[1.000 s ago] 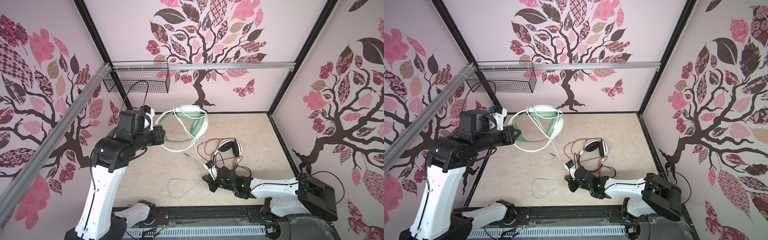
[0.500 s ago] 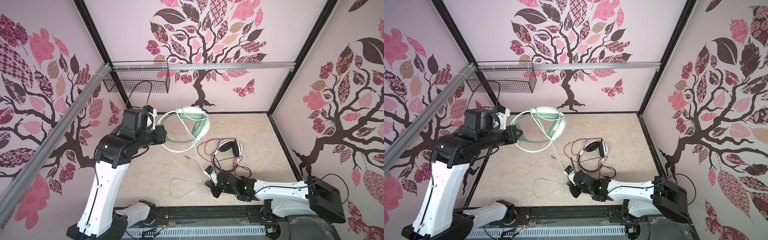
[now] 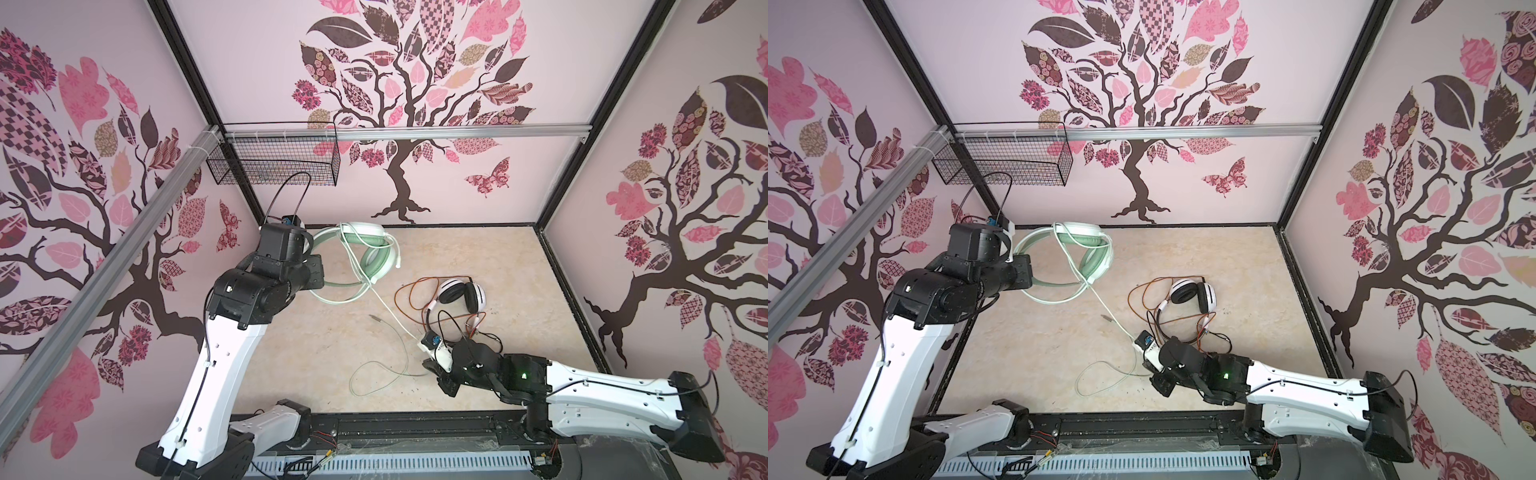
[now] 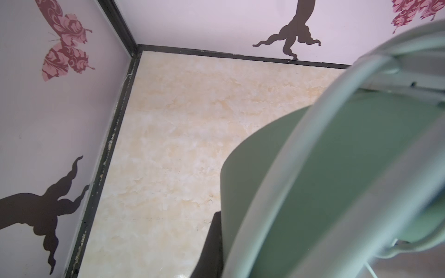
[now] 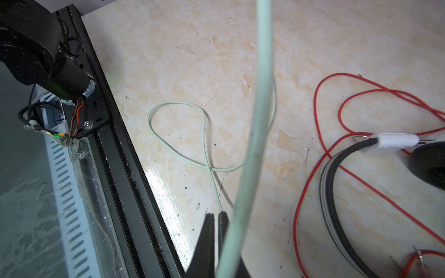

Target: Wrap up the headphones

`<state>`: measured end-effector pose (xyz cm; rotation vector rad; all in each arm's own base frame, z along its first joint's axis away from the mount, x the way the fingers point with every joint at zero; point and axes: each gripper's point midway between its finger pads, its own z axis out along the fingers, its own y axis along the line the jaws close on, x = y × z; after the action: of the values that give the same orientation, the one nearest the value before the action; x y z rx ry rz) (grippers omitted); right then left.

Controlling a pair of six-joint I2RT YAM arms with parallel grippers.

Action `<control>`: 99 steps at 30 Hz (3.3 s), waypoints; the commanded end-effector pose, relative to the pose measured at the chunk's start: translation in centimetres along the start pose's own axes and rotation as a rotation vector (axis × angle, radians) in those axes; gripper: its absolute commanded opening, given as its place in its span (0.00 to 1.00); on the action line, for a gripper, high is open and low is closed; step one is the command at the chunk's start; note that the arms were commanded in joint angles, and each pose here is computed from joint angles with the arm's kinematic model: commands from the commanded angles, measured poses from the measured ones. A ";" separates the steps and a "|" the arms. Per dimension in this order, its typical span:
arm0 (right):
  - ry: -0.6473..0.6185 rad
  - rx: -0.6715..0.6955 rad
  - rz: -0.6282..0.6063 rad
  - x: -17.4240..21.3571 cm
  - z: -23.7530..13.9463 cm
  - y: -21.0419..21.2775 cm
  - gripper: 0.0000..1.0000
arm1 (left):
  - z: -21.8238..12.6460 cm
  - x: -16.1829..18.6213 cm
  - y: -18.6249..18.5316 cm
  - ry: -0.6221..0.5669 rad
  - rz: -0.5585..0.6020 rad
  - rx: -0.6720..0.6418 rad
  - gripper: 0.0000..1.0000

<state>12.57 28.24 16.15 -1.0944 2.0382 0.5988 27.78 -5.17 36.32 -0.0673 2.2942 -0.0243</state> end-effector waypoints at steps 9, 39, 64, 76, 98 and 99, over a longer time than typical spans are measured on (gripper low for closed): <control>0.056 0.058 -0.249 -5.9 -4.5 -0.2 0.00 | 1.8 1.0 0.7 -0.036 -0.022 -0.034 0.00; -0.184 0.562 -0.883 -21.1 -4.6 -4.3 0.00 | 0.9 15.0 -7.1 0.333 0.221 0.406 0.00; -0.279 0.190 -0.731 -23.1 1.2 -4.9 0.00 | -3.3 18.2 -10.5 0.349 0.341 0.615 0.00; -0.292 0.021 -0.441 -19.4 5.5 -8.3 0.49 | -5.6 16.6 -10.6 0.284 0.290 0.674 0.00; -0.276 -0.476 0.040 -13.7 12.5 -3.4 0.54 | -12.6 8.1 -11.9 0.061 0.159 0.815 0.00; -0.281 -0.492 0.064 -13.5 12.5 -3.1 0.54 | -12.7 7.3 -11.8 0.039 0.152 0.796 0.00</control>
<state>25.65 41.07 18.21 -1.2191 1.7229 1.0906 12.96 -17.14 34.94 0.5823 2.3202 -0.7977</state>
